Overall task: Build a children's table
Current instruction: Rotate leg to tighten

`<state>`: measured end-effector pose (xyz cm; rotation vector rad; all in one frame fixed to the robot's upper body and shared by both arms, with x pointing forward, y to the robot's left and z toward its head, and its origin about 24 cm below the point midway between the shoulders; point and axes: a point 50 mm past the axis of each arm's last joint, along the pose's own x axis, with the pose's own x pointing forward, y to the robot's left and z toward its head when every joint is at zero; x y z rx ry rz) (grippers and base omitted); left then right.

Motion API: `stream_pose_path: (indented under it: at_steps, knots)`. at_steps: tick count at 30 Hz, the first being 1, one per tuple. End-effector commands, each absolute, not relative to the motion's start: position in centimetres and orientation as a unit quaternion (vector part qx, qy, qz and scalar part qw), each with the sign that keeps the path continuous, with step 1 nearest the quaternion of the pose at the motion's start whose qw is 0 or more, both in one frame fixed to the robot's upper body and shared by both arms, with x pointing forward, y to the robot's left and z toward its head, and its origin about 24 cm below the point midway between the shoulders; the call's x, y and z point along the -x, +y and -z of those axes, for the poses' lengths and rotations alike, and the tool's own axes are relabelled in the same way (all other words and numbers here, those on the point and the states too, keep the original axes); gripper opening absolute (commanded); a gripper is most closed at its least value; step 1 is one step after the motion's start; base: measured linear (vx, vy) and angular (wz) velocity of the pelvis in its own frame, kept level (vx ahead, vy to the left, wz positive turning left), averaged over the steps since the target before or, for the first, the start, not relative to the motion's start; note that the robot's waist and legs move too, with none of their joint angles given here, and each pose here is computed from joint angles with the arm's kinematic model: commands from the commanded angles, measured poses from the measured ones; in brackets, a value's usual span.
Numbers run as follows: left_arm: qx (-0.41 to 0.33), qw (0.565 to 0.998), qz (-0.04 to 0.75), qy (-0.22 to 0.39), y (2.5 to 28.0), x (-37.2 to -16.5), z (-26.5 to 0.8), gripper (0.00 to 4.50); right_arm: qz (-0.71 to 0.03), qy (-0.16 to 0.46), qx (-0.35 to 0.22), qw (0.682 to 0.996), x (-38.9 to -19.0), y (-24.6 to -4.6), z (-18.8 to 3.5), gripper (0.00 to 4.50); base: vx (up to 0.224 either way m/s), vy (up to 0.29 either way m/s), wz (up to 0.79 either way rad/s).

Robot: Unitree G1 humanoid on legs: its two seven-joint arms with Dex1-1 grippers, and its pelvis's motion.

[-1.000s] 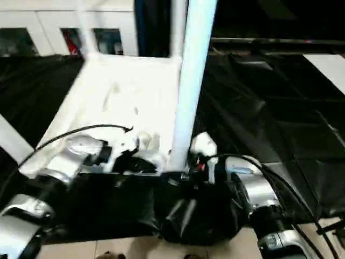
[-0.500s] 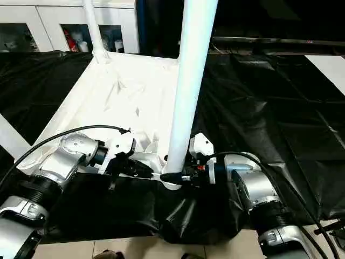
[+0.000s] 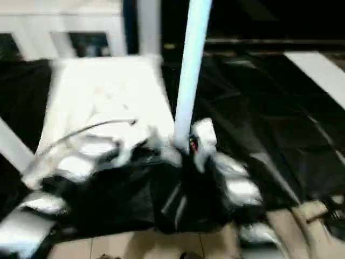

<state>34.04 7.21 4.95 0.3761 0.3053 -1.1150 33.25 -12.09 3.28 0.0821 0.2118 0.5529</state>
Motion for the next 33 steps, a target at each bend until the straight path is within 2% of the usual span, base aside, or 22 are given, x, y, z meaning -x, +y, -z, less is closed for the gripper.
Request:
stream_pose_path:
  at_steps: [1, 6, 7, 9, 14, 15, 18, 19, 21, 22, 23, 24, 29, 33]
  knots:
    - [-0.159, 0.814, 0.545, 0.125, 4.3, -33.3, -4.9, 0.0, -0.271, 0.155, -0.015, 0.95, -32.7, -10.1, -1.4, 2.47, 0.0, 0.0, 0.0]
    - [-0.158, 0.805, 0.559, 0.122, 3.6, -33.0, -5.0, 0.0, -0.311, 0.129, -0.006, 0.942, -32.7, -8.4, -1.9, 2.47, 0.0, 0.0, 0.0]
    - [-0.159, 0.801, 0.564, 0.122, 3.9, -33.0, -5.0, 0.0, -0.329, 0.12, -0.023, 0.936, -32.6, -8.2, -2.1, 2.82, 0.0, 0.0, 0.0]
    - [-0.161, 0.799, 0.566, 0.122, 4.2, -33.0, -5.0, 0.0, -0.341, 0.112, -0.031, 0.933, -32.5, -8.2, -2.3, 3.17, 0.0, 0.0, 0.0]
    - [-0.159, 0.773, 0.602, 0.119, 5.5, -32.5, -4.9, 0.0, -0.394, 0.097, -0.004, 0.914, -32.2, -9.3, -3.0, 3.54, 0.0, 0.0, 0.0]
    - [-0.159, 0.772, 0.604, 0.119, 5.5, -32.4, -4.9, 0.0, -0.397, 0.097, -0.002, 0.913, -32.2, -9.3, -3.0, 3.54, 0.0, 0.0, 0.0]
    - [-0.151, 0.742, 0.641, 0.125, 6.7, -31.8, -5.1, 0.0, -0.483, 0.086, 0.017, 0.871, -31.1, -10.7, -3.7, 3.54, 0.0, 0.0, 0.0]
    - [-0.152, 0.723, 0.66, 0.135, 7.5, -31.5, -5.0, 0.0, -0.521, 0.089, 0.027, 0.849, -30.5, -11.9, -4.1, 3.54, 0.0, 0.0, 0.0]
    - [-0.157, 0.709, 0.672, 0.143, 8.1, -31.3, -4.9, 0.0, -0.544, 0.094, 0.033, 0.833, -30.2, -12.7, -4.3, 3.54, 0.0, 0.0, 0.0]
    - [-0.158, 0.691, 0.688, 0.153, 8.8, -30.9, -4.9, 0.0, -0.575, 0.104, 0.037, 0.811, -29.6, -13.7, -4.4, 3.54, 0.0, 0.0, 0.0]
    - [-0.158, 0.69, 0.689, 0.154, 8.8, -30.9, -4.9, 0.0, -0.576, 0.104, 0.038, 0.81, -29.6, -13.7, -4.4, 3.54, 0.0, 0.0, 0.0]
    - [-0.158, 0.677, 0.701, 0.158, 9.4, -30.6, -5.0, 0.0, -0.594, 0.112, 0.04, 0.796, -29.3, -14.4, -4.5, 3.54, 0.0, 0.0, 0.0]
    - [-0.148, 0.654, 0.72, 0.18, 10.9, -30.1, -5.3, 0.0, -0.628, 0.122, 0.042, 0.767, -28.9, -14.8, -4.8, 3.54, 0.0, 0.0, 0.0]
    - [-0.15, 0.653, 0.72, 0.183, 11.5, -30.0, -5.4, 0.0, -0.638, 0.123, 0.037, 0.759, -28.9, -14.5, -4.9, 3.39, 0.0, 0.0, 0.0]
